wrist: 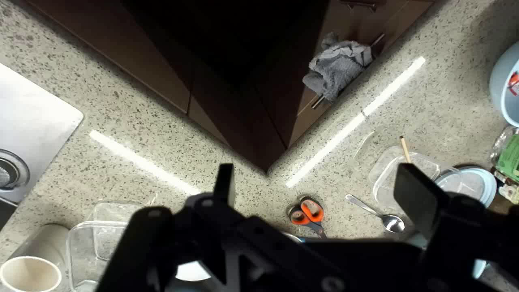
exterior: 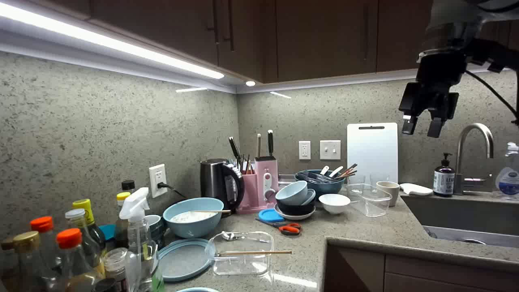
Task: Pick the chopstick in the blue bowl and put in on the counter
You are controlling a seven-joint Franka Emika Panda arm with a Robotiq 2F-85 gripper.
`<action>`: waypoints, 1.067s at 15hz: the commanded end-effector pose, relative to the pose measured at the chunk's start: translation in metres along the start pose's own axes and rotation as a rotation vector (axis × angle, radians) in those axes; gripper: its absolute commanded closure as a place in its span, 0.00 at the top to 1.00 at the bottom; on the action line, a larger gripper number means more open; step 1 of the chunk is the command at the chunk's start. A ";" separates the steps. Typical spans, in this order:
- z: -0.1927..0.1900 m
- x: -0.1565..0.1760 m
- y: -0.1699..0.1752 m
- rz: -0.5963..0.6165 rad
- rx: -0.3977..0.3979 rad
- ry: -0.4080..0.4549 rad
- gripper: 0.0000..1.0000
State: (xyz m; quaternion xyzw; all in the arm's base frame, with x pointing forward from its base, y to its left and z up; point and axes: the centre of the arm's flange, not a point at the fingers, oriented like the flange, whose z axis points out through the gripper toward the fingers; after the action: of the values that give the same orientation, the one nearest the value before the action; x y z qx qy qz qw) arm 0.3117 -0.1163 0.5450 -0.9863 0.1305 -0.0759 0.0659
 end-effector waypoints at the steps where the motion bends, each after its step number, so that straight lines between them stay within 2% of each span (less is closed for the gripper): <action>1: 0.000 0.000 0.000 0.000 0.000 0.000 1.00; 9: -0.001 0.004 -0.004 -0.020 -0.010 0.002 1.00; 13: 0.001 0.015 -0.057 -0.202 -0.092 -0.011 1.00; 16: 0.017 0.020 -0.124 -0.335 -0.148 -0.031 1.00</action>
State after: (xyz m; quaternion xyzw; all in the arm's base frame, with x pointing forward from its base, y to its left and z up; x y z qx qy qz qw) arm 0.3359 -0.0468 0.5530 -0.9968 0.0324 -0.0712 0.0175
